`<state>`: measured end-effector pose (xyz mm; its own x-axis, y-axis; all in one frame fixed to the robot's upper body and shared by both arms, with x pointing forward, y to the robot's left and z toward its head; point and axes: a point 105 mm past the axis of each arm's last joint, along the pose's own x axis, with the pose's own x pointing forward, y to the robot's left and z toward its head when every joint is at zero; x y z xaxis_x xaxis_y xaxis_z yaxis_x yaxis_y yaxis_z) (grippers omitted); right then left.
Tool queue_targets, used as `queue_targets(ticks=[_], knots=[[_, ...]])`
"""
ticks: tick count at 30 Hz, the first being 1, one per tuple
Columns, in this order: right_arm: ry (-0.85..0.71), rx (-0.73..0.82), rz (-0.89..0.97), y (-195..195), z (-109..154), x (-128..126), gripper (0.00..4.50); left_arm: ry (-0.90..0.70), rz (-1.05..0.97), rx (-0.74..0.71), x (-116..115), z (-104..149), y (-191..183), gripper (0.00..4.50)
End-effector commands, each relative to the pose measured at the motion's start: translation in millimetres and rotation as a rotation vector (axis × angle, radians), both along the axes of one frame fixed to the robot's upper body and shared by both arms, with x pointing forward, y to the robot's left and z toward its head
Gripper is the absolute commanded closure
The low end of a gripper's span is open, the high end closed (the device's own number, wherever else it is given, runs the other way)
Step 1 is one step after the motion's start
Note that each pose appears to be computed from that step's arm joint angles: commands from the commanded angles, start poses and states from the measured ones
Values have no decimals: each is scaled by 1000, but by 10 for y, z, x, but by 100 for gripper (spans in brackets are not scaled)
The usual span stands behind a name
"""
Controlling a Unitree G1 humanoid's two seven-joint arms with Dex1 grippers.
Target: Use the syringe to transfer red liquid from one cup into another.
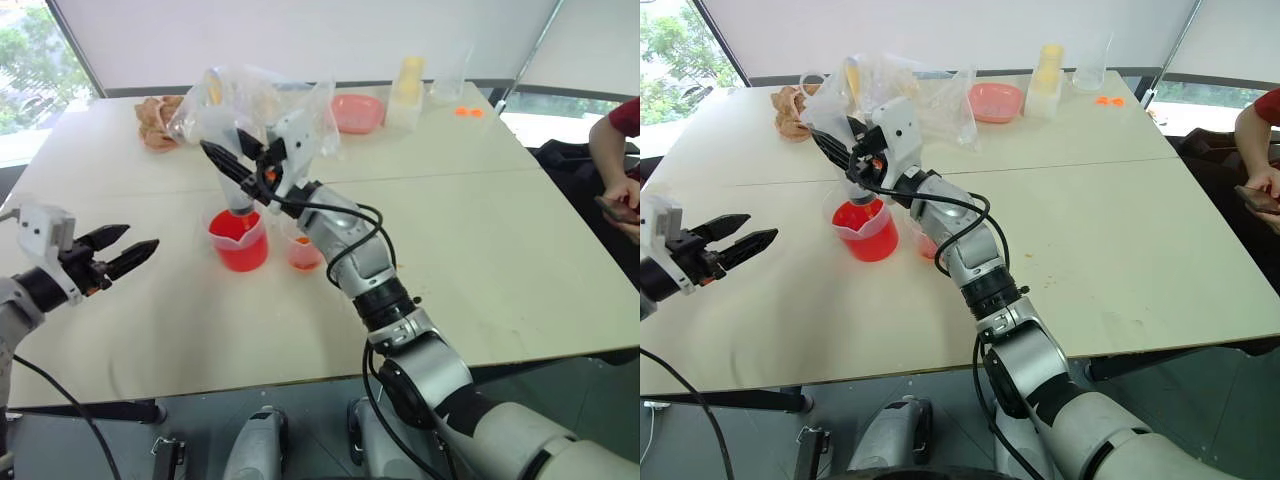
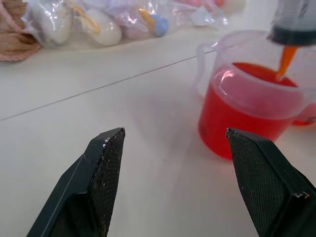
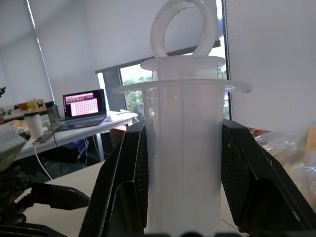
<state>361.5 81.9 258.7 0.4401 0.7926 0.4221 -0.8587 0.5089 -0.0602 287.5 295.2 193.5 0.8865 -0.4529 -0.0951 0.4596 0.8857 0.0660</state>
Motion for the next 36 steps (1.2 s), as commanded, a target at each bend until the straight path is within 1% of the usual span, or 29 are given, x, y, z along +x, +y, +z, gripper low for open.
queue_targets(ticks=[1,3,7,9,11,13,17,22,27,30,36], knots=[[-38,67,27,136,70,-114,309,-94,-33,17,3,350,-29,107],[-42,67,24,144,54,-106,309,-122,-39,18,27,451,-34,107],[-50,54,25,184,-18,-120,309,-284,-84,13,157,956,-106,107],[-51,53,29,201,-32,-129,309,-342,-114,7,215,1123,-167,107],[-58,46,38,238,-49,-160,309,-395,-188,6,316,1286,-357,107],[-60,44,40,257,-61,-169,309,-432,-247,16,405,1384,-536,107],[-65,38,47,298,-92,-204,309,-477,-327,5,535,1433,-804,107],[-74,31,59,346,-127,-263,309,-481,-390,6,645,1370,-997,107],[-80,26,61,355,-139,-275,309,-472,-390,50,679,1331,-983,107],[-63,31,43,338,-150,-244,309,-454,-376,65,638,1316,-875,107],[-48,26,15,319,-173,-191,309,-424,-376,78,532,1286,-772,107]])
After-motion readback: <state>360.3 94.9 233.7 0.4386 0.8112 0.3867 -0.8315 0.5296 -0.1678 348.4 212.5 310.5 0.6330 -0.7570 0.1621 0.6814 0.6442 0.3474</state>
